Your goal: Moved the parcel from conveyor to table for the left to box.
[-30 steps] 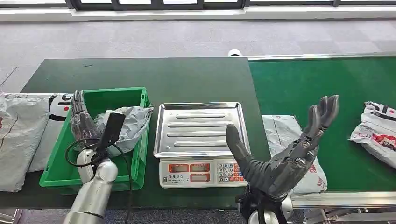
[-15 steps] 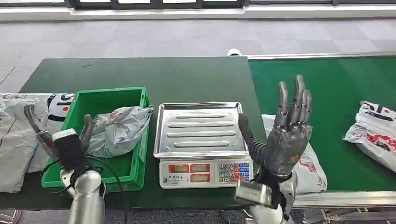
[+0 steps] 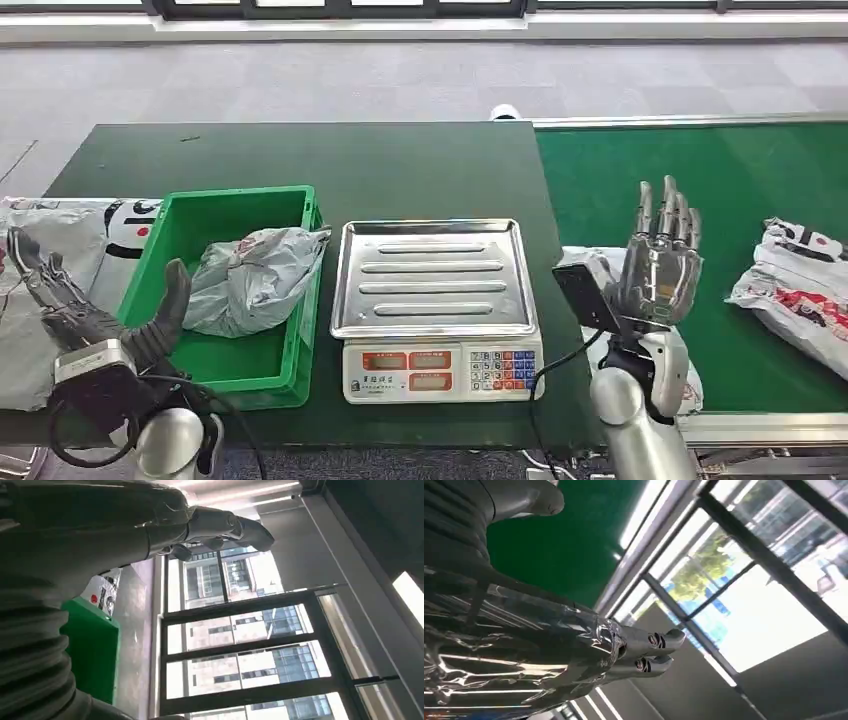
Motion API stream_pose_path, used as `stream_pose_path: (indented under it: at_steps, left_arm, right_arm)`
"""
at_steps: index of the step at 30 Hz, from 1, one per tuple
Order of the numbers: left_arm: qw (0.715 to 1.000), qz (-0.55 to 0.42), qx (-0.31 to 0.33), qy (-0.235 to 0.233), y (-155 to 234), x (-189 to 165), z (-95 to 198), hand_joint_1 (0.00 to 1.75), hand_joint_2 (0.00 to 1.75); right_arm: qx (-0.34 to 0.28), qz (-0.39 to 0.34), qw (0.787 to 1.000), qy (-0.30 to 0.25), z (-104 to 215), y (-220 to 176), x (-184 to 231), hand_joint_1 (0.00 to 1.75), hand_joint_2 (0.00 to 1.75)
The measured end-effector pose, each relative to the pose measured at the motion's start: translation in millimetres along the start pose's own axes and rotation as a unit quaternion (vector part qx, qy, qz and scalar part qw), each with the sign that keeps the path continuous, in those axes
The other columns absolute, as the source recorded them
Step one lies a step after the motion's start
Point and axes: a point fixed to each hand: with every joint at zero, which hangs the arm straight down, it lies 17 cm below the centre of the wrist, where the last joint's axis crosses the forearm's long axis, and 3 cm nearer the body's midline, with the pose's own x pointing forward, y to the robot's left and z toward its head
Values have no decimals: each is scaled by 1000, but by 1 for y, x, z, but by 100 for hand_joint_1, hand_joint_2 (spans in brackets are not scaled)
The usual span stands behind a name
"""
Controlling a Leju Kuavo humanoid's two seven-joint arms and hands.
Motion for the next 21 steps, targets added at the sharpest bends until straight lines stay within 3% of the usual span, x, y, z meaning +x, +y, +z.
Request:
stream_pose_path:
  at_steps: [7,14,15,19,20,21]
  left_arm:
    - [1000,18,-13,3,-2,7,5,0,175]
    - [1000,25,-14,4,-1,9,5,0,175]
    - [1000,25,-15,4,-1,9,5,0,175]
    - [1000,24,-15,3,-1,9,4,0,175]
    - [1000,24,-16,2,-1,9,4,0,175]
    - [1000,25,-16,1,0,9,4,0,175]
  right_arm:
    - [12,5,992,129,8,-4,-114,0,175]
    - [26,-1,978,206,25,-2,-167,0,175]
    - [26,-1,977,212,27,-2,-171,0,0]
    - [36,-14,973,228,33,3,-181,0,0]
    - [42,-25,971,233,34,6,-183,0,175]
    - [50,-43,969,239,35,10,-186,0,175]
